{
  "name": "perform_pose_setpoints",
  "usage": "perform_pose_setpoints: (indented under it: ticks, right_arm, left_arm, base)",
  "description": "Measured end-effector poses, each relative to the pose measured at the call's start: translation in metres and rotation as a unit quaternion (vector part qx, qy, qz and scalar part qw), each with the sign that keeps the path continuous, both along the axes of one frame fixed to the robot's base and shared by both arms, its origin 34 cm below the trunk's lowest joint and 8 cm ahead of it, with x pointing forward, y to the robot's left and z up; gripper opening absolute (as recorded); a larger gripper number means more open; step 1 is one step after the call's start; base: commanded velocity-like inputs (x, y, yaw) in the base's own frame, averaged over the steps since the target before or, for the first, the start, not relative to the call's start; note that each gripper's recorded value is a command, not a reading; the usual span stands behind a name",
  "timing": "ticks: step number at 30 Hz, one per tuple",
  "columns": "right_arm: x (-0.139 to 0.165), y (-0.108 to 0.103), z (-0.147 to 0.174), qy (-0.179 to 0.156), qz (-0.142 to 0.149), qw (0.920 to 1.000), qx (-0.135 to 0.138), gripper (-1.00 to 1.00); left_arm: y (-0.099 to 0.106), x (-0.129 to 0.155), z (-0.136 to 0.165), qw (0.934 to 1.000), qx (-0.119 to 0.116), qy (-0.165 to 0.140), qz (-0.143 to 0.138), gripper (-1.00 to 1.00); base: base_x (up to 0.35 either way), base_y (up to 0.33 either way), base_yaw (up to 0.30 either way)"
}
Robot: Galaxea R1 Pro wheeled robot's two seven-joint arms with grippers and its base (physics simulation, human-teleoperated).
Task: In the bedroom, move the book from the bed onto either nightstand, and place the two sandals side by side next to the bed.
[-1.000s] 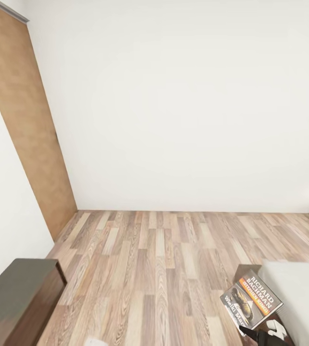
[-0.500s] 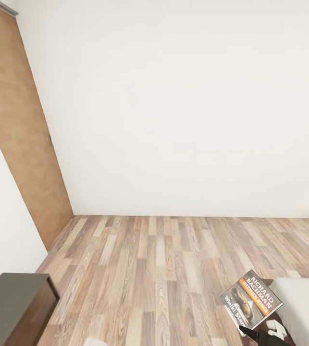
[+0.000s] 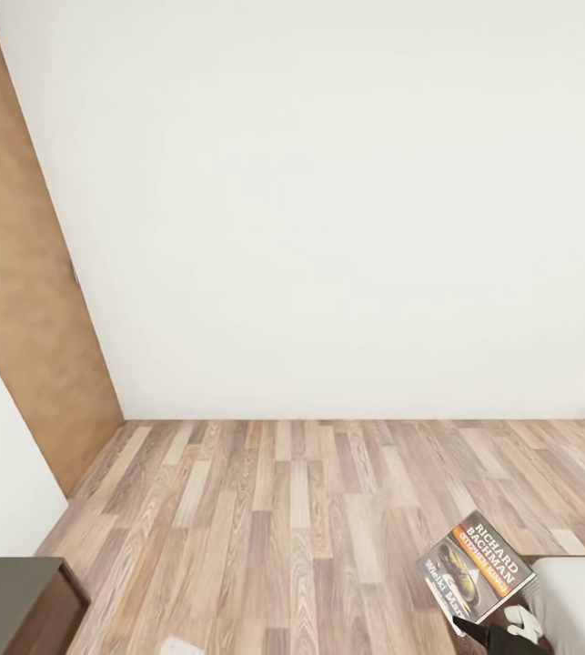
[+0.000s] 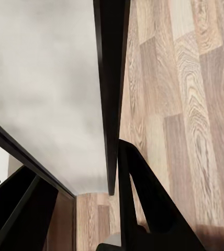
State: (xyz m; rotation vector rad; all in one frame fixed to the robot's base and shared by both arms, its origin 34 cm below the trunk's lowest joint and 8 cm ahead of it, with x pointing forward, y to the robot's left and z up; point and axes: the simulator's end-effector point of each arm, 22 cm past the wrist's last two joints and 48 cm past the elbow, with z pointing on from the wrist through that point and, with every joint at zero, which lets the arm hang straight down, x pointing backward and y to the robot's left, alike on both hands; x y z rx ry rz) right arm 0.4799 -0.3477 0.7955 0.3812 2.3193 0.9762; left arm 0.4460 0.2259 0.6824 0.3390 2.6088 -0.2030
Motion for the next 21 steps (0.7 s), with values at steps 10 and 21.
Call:
perform_pose_setpoints:
  ticks: [10, 21]
  right_arm:
    - [0.0000, 0.0001, 0.0002, 0.000, 0.000, 1.0000, 0.000, -1.00]
    - [0.0000, -0.0001, -0.0001, 0.000, 0.000, 1.0000, 0.000, -1.00]
  left_arm:
    - [0.0002, 0.0000, 0.0000, 1.0000, 0.000, 0.000, 0.000, 1.00]
    - [0.0002, -0.0001, 0.0000, 1.0000, 0.000, 0.000, 0.000, 1.00]
  base:
    - [0.331, 0.000, 0.000]
    - [0.332, 0.000, 0.000]
